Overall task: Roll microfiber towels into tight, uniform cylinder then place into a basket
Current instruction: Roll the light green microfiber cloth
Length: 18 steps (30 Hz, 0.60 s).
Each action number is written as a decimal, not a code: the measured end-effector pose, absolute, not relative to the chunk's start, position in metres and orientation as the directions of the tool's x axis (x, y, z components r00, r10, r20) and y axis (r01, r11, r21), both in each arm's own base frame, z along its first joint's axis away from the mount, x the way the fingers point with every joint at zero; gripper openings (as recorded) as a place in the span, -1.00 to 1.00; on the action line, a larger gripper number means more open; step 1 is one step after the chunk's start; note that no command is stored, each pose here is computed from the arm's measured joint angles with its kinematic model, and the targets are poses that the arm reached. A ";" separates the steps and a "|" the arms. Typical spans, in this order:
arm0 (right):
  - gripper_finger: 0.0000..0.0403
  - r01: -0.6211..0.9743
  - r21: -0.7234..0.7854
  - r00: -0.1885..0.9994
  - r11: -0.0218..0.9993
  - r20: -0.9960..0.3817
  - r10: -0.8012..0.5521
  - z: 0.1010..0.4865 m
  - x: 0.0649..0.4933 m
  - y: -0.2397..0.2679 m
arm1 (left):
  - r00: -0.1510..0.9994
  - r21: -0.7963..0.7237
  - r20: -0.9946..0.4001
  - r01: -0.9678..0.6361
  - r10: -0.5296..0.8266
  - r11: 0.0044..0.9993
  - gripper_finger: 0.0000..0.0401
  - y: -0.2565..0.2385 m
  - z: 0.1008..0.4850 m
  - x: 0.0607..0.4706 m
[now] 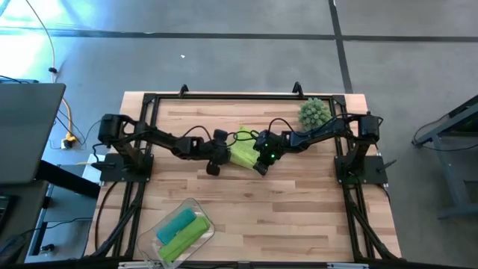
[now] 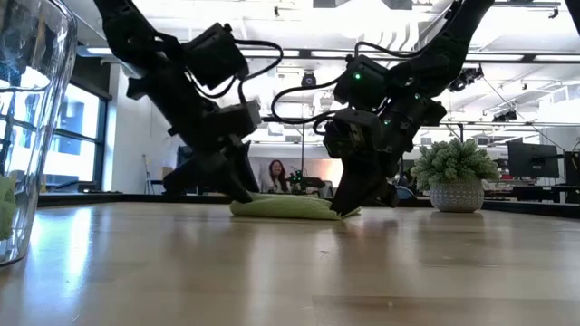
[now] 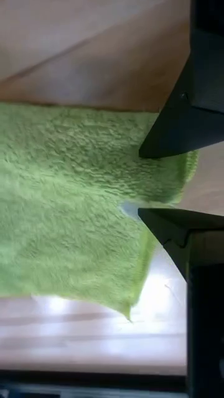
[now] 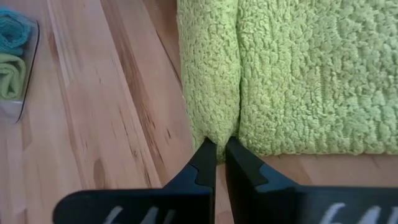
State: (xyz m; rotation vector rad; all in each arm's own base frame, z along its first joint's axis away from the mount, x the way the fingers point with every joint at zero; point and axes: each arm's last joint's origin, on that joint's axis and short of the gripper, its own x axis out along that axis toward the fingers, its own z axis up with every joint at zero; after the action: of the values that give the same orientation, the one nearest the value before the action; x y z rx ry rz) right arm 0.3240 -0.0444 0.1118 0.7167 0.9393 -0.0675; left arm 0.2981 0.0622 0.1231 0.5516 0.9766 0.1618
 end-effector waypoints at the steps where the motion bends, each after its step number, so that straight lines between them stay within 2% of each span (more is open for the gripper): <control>1: -0.99 0.353 0.533 0.606 0.769 -0.756 0.246 0.112 0.324 -0.045 | 0.556 0.522 -0.737 0.105 0.385 0.847 -0.35 0.062 0.123 0.298; 6: -0.99 0.341 0.525 0.607 0.780 -0.757 0.244 0.112 0.324 -0.046 | 0.573 0.581 -0.690 0.074 0.442 0.811 -0.35 0.049 0.138 0.298; 12: -0.99 0.332 0.505 0.611 0.797 -0.759 0.226 0.112 0.324 -0.046 | 0.620 0.491 -0.720 0.137 0.312 0.861 -0.35 0.035 0.143 0.297; 18: -0.99 0.319 0.494 0.625 0.809 -0.751 0.213 0.113 0.326 -0.047 | 0.595 0.458 -0.741 0.107 0.312 0.883 -0.35 0.052 0.132 0.298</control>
State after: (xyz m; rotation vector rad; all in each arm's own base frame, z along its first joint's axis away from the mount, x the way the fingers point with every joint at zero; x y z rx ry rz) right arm 0.3256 -0.0466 0.1129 0.6491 0.9112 -0.0660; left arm 0.2975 0.0524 0.1320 0.4926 0.9360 0.1249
